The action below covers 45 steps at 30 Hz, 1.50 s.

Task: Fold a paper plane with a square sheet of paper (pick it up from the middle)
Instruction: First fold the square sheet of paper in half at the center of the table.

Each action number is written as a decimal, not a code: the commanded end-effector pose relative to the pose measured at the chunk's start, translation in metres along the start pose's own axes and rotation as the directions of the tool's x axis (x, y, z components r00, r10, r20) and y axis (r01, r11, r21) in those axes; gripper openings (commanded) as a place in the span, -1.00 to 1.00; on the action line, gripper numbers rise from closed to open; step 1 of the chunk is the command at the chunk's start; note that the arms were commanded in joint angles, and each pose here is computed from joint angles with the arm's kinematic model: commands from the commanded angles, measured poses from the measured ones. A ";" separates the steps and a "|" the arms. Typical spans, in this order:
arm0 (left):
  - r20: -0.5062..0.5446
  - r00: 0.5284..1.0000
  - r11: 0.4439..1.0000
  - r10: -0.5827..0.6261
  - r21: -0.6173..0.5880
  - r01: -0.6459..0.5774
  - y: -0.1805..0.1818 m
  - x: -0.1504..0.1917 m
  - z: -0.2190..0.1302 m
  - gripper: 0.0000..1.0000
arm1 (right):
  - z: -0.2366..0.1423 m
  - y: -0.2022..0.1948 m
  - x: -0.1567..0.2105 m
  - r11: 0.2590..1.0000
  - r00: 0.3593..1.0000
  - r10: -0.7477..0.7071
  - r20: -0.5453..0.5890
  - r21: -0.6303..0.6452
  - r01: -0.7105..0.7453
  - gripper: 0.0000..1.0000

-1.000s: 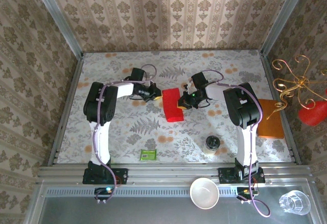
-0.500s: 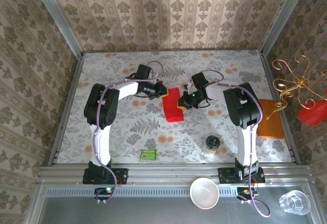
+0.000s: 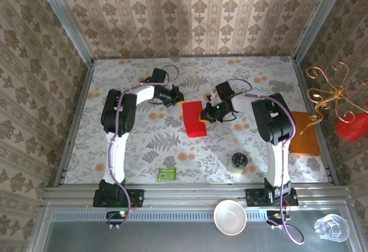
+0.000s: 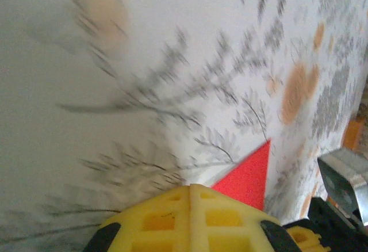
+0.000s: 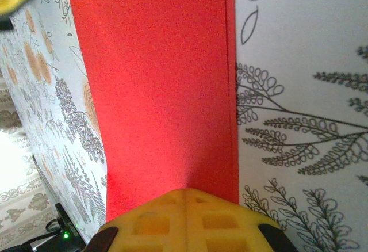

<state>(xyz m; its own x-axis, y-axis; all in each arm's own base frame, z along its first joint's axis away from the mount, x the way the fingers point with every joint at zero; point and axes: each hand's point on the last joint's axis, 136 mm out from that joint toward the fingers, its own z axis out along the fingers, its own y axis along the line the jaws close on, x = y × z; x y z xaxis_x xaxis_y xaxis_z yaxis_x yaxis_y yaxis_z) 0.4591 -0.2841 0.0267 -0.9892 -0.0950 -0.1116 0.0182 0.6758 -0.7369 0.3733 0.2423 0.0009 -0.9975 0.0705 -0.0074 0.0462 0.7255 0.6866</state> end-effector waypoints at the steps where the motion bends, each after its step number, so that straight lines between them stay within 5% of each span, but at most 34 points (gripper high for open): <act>1: 0.048 0.998 0.989 -0.041 -0.139 0.047 0.046 -0.021 -0.023 -0.90 | 0.018 -0.134 0.080 0.868 0.961 0.247 -0.125 0.469 -0.162 -0.90; 6: 0.077 0.997 0.995 0.001 -0.098 0.007 0.007 -0.015 -0.052 -0.89 | 0.018 -0.134 0.080 0.868 0.961 0.246 -0.124 0.469 -0.162 -0.90; 19: -0.121 0.993 1.000 -0.004 0.022 0.007 -0.060 0.136 -0.003 -0.90 | 0.018 -0.134 0.082 0.867 0.960 0.247 -0.133 0.473 -0.157 -0.90; 36: -0.137 0.977 0.987 -0.161 -0.039 0.157 0.002 0.167 0.014 -0.94 | 0.016 -0.136 0.082 0.859 0.960 0.251 -0.127 0.487 -0.160 -0.90; 45: -0.064 0.979 0.979 -0.195 -0.079 0.190 0.023 0.172 -0.029 -0.93 | 0.014 -0.139 0.084 0.847 0.960 0.247 -0.127 0.510 -0.151 -0.90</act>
<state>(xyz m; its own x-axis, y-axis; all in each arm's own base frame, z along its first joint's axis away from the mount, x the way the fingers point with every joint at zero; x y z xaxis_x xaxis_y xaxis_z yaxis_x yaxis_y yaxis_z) 0.2929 -0.2941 0.0223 -0.9942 -0.1028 0.0305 -0.0894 0.6373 -0.7654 0.3743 0.2410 0.0008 -0.9970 0.0746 -0.0186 0.0425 0.7371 0.6744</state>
